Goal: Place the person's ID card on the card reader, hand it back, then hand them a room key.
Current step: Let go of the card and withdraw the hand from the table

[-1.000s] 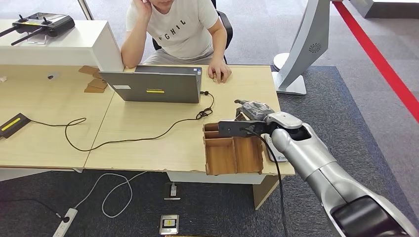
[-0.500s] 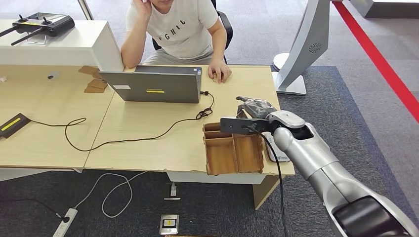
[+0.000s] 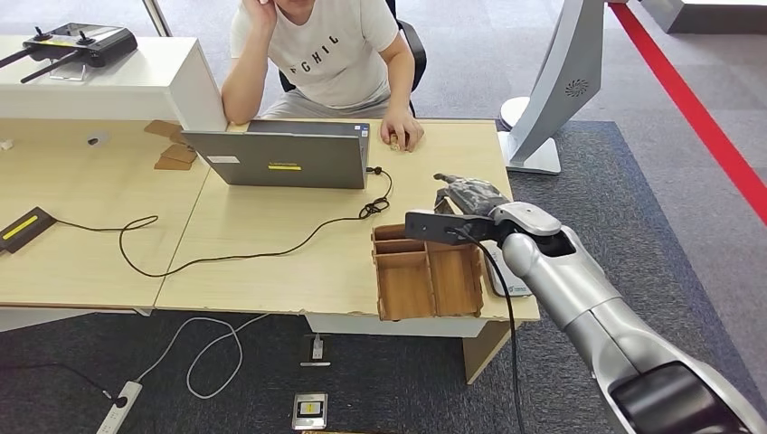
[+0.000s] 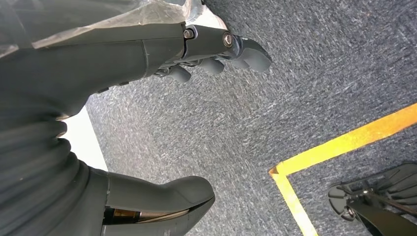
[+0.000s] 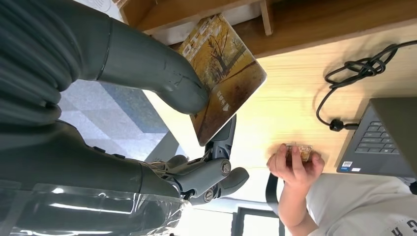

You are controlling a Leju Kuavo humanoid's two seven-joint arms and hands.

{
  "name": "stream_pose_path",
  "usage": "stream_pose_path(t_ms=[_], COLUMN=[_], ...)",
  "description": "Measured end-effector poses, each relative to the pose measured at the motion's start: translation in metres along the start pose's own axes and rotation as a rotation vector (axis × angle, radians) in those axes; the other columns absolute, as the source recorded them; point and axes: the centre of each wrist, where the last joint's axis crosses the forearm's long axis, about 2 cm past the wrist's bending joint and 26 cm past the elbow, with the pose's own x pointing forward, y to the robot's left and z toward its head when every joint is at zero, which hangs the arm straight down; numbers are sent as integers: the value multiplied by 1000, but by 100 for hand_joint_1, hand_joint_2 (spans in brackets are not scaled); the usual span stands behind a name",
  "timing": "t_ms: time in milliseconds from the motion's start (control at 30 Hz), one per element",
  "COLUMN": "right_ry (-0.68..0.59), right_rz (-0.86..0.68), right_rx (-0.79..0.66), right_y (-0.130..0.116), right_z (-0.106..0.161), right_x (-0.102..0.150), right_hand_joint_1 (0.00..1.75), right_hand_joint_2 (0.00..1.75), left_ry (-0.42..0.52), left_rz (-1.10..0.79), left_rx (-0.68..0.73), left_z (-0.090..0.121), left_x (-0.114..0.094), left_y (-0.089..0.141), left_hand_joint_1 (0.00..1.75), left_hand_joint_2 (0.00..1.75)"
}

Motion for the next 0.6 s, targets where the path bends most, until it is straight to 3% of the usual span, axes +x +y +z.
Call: stream_pose_path(t_ms=[600], right_ry=[-15], right_rz=[-14], right_rx=[-90], right_y=[-8], right_z=[3], right_x=[-4], right_hand_joint_1=[175], right_hand_joint_2=[175], left_ry=[0], left_rz=[6], left_rx=[0], left_z=[0], left_x=[0], left_y=[0], left_hand_joint_1=[0], left_hand_joint_2=[175])
